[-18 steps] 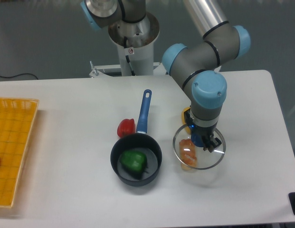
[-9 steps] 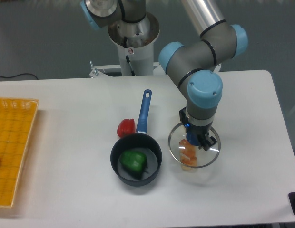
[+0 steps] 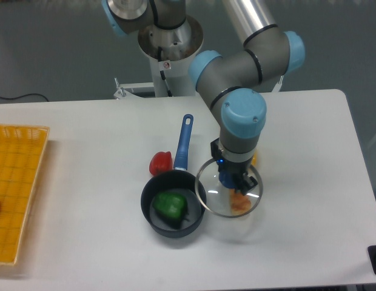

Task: Close the pot lid
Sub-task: 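Carry the glass lid over to the black saucepan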

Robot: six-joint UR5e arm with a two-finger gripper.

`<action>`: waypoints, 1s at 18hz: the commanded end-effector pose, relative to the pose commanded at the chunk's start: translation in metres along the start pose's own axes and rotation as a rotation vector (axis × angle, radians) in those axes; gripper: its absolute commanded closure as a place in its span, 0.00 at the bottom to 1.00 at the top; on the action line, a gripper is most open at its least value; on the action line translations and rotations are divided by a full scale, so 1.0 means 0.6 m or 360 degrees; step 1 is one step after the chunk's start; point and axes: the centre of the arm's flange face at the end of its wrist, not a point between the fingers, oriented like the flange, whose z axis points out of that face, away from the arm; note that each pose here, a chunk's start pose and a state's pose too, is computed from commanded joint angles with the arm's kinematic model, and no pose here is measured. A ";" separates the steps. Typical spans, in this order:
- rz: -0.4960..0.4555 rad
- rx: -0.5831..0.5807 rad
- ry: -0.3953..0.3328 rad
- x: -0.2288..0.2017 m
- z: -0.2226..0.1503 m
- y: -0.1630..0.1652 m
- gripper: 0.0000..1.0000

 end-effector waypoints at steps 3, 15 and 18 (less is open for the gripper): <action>0.0030 0.0004 -0.0003 0.008 -0.001 -0.024 0.39; 0.0026 0.0003 0.0028 0.041 0.017 -0.094 0.39; 0.0054 -0.0011 0.0046 0.054 0.027 -0.111 0.39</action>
